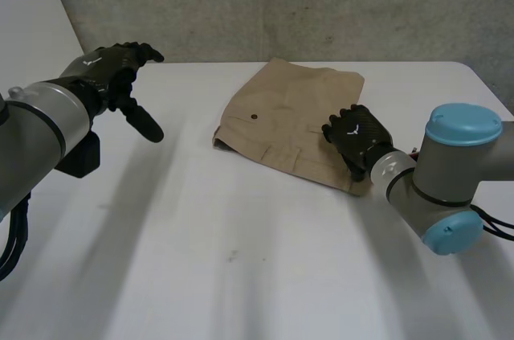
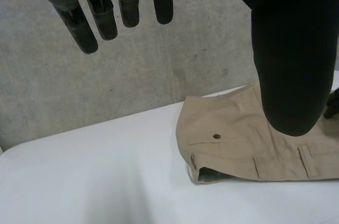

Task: Fold the shorts.

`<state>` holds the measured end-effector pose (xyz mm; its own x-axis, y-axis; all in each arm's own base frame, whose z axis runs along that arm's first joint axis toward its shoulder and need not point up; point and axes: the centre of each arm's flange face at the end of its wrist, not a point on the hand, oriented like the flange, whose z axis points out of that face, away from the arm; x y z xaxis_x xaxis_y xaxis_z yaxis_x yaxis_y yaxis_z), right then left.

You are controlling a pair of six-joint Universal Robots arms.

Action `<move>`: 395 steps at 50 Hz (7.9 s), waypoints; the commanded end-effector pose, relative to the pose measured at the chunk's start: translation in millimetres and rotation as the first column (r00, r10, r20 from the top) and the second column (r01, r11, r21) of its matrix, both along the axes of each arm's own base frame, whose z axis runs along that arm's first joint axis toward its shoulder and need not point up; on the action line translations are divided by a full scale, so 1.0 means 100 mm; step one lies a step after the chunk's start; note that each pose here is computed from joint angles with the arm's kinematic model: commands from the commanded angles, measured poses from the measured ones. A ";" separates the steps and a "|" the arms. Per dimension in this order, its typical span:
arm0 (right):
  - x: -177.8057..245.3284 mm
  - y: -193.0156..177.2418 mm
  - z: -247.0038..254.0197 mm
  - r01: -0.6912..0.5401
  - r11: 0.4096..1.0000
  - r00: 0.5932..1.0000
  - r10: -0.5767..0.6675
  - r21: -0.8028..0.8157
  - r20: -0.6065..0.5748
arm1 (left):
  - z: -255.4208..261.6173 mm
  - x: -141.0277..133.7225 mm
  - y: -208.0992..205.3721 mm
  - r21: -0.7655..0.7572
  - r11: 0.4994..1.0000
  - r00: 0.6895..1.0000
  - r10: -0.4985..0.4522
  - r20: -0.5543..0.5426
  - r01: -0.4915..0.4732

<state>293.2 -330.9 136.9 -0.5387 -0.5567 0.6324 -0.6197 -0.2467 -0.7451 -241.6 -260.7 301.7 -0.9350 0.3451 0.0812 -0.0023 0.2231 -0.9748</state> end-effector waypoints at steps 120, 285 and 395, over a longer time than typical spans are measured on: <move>-1.09 0.49 0.35 0.176 0.951 0.967 -0.215 0.256 0.134 | -0.64 -1.01 -0.65 -0.303 0.949 0.995 -0.096 -0.009 0.088; -0.23 1.47 0.16 -0.121 0.840 0.986 0.040 0.529 0.161 | -0.96 0.10 0.37 0.020 0.996 0.987 0.078 0.138 -0.081; -0.47 1.09 0.23 0.117 0.933 0.981 -0.163 0.340 0.110 | -1.22 0.00 0.04 0.154 0.988 0.992 -0.045 0.117 0.027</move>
